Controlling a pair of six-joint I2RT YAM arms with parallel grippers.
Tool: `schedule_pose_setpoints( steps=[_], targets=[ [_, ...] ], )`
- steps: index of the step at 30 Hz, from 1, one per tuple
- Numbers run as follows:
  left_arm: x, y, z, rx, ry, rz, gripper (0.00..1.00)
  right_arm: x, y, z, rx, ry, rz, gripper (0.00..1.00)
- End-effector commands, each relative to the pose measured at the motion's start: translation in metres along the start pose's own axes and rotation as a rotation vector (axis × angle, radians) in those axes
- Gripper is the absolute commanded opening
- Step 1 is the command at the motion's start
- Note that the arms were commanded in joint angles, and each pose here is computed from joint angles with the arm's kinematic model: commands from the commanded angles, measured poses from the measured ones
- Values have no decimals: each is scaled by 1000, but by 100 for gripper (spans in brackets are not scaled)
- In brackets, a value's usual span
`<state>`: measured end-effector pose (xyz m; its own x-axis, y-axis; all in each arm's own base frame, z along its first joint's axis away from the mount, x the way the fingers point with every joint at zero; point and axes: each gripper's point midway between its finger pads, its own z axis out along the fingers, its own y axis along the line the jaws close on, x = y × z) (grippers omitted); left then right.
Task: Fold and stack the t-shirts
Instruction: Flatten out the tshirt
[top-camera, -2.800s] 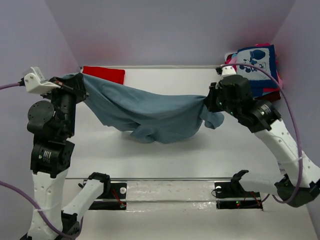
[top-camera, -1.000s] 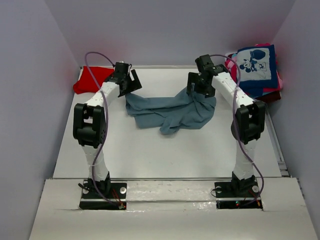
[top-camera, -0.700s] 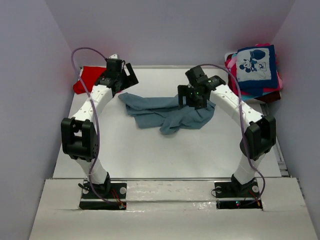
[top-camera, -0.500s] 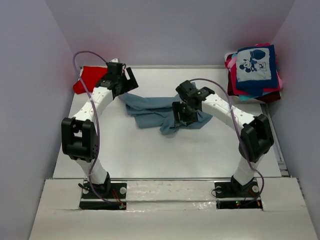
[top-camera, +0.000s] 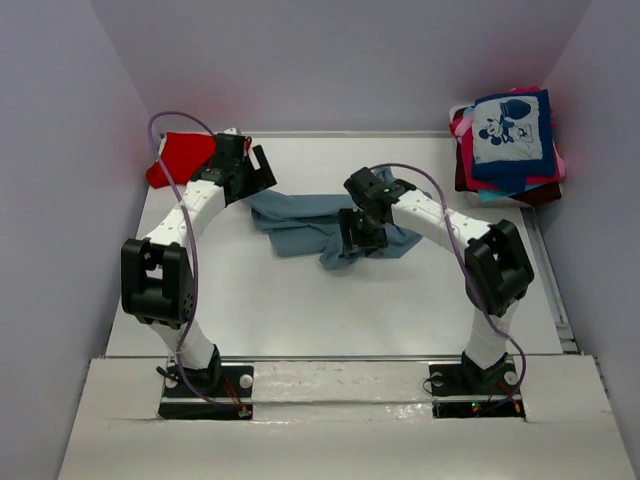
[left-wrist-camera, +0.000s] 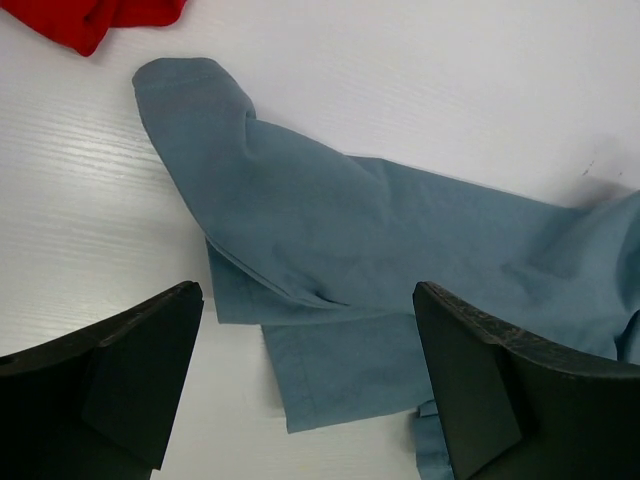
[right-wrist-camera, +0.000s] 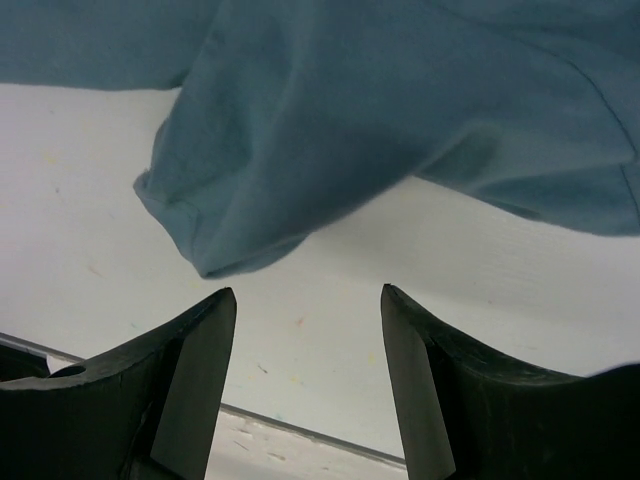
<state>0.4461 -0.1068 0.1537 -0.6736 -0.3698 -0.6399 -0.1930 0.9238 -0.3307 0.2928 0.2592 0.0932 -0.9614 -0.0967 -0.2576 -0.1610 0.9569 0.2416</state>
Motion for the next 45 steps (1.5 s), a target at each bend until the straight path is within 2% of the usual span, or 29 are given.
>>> schedule_pose_setpoints(
  steps=[1, 7, 16, 28, 31, 36, 39, 45],
  targets=[
    [-20, -8, -20, 34, -65, 6, 99, -19, 35, 3, -74, -41, -57, 66],
    [-21, -9, -19, 38, -66, 10, 99, -15, 43, 15, -79, -13, -68, 66],
    [-19, -9, -13, 35, -59, 9, 99, -18, 50, 10, -94, -28, -72, 66],
    [-12, -11, -11, 56, -32, 18, 99, -7, 53, 41, -104, 23, -58, 64],
    [-12, -10, -11, 56, -35, 17, 99, -7, 53, 47, -104, 29, -51, 59],
    [-10, -9, -11, 52, -32, 18, 99, -3, 55, 48, -97, 39, -52, 29],
    [-10, -9, -13, 53, -33, 21, 99, -5, 53, 33, -77, 24, -49, 9],
    [-6, -7, -17, 55, -25, 29, 99, -25, 55, -12, -56, -60, -59, 7]
  ],
)
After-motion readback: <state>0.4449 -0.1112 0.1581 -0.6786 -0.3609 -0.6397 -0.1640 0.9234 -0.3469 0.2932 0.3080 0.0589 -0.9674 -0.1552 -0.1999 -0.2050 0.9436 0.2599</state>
